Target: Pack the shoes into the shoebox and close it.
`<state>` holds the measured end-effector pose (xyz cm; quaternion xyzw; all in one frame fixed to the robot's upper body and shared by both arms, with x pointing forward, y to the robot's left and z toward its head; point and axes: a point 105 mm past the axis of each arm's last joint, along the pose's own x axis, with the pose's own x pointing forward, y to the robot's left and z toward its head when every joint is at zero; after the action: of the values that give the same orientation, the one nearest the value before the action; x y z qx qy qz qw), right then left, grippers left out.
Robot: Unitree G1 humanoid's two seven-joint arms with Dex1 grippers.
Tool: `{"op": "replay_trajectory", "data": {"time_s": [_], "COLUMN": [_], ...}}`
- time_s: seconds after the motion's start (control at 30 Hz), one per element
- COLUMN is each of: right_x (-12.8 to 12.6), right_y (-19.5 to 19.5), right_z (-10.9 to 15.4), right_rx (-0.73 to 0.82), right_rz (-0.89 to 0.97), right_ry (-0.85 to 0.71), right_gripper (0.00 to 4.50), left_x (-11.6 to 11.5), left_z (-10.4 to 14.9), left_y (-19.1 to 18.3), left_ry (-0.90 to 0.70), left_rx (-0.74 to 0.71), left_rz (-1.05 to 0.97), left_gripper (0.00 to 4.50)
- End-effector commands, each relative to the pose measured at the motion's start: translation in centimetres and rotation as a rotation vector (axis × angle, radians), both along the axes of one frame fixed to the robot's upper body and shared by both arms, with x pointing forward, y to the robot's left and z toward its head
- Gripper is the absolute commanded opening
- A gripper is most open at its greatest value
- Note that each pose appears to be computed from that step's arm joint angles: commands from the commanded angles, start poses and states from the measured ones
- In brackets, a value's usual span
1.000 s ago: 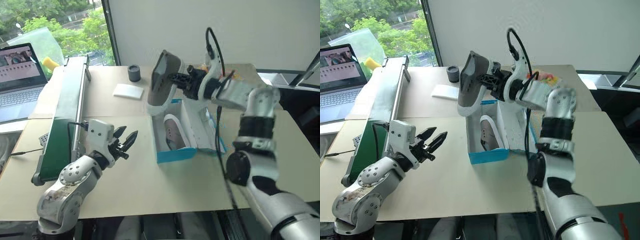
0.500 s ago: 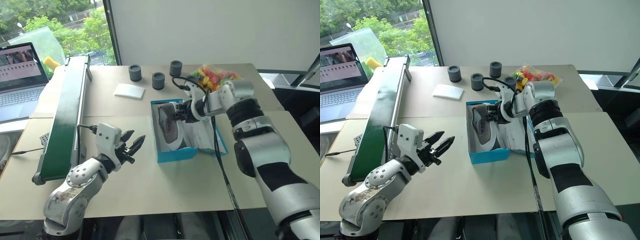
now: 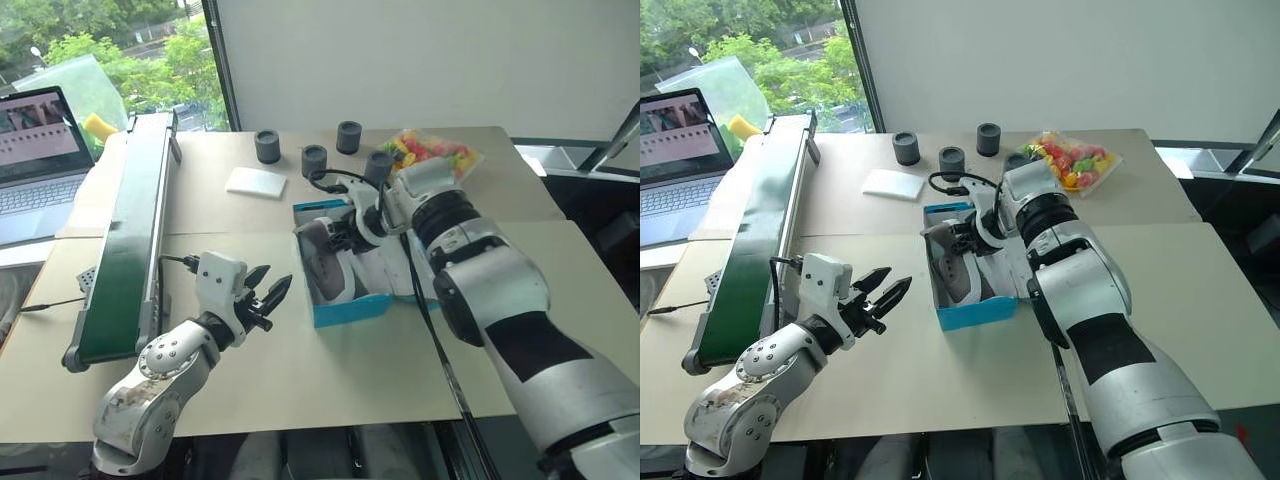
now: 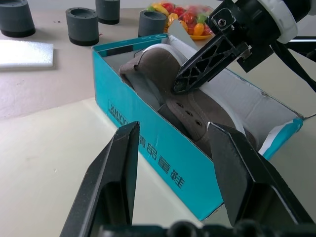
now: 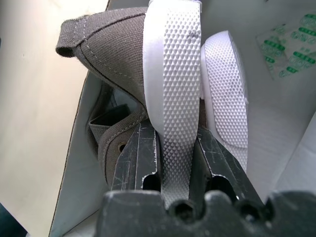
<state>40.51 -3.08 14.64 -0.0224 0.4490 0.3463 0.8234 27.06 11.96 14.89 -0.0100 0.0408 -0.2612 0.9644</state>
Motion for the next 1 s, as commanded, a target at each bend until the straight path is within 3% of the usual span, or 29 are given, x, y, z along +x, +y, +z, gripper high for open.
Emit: {"op": "replay_trajectory", "data": {"time_s": [0.03,0.33,0.8,1.0], "right_x": [-0.2,-0.4,-1.1,-0.2], "right_y": [0.8,0.3,-1.5,-3.5], "right_z": [-2.4,-6.2,-10.0,-9.8], "right_rx": [-0.052,-0.155,-0.300,-0.299], "right_rz": [0.019,0.031,0.083,-0.009], "right_ry": [-0.009,-0.034,-0.048,-0.067], "right_gripper": [0.49,0.49,0.49,0.49], "left_x": [-0.3,-0.1,-0.3,-0.9], "left_z": [1.1,1.0,1.2,1.1], "left_y": [-0.7,-0.8,-0.8,-0.5], "left_ry": [-0.064,-0.069,-0.073,-0.065], "left_rx": [-0.009,0.001,0.005,0.002], "left_rz": [-0.020,-0.025,-0.017,0.007], "left_gripper": [2.33,2.33,2.33,2.33]}}
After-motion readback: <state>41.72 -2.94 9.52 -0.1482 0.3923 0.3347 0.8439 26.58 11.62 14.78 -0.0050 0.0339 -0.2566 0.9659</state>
